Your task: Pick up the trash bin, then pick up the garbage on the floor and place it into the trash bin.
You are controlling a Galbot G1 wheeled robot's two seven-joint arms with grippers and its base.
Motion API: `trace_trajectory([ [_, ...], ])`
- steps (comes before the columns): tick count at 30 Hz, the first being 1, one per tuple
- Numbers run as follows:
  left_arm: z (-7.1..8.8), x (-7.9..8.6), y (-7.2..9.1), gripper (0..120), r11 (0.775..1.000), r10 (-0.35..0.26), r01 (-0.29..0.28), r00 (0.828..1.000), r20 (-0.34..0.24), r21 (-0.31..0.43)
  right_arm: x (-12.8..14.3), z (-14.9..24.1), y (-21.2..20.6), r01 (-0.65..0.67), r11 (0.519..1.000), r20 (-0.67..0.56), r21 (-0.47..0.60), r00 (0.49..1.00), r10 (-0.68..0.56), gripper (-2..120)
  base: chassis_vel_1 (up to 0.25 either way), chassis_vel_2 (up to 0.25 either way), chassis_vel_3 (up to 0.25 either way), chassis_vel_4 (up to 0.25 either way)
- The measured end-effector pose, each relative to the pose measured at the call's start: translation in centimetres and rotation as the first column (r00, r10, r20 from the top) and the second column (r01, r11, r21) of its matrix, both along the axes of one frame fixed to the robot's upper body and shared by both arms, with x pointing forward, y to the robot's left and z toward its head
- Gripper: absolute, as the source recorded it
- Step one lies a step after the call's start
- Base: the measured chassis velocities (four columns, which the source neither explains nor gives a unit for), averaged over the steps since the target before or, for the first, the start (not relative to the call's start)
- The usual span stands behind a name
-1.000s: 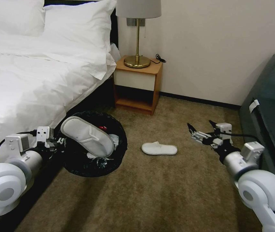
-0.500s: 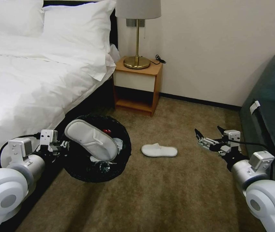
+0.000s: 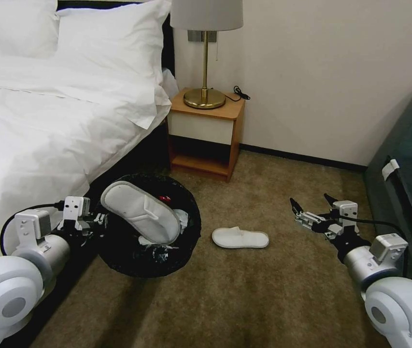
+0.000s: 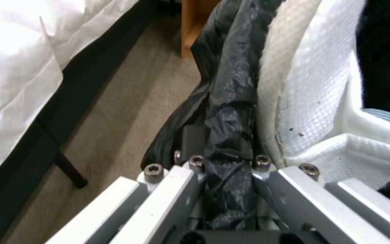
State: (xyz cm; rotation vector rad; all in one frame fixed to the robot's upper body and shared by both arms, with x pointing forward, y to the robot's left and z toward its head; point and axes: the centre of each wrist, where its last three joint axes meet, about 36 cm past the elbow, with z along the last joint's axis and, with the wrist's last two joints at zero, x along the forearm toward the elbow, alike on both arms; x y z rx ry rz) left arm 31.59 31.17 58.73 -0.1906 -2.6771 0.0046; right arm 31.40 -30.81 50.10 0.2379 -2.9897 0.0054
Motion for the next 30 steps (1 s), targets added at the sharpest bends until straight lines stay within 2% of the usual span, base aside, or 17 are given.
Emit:
trace_trajectory([
  [30, -0.2, 0.4, 0.5, 2, 1.000, 0.000, 0.000, 1.000, 0.002, 0.007, 0.3, -1.7, 0.5, -0.011, 1.000, -0.028, -0.004, 1.000, 0.011, 100, -0.110, 0.108, 0.105, -0.107],
])
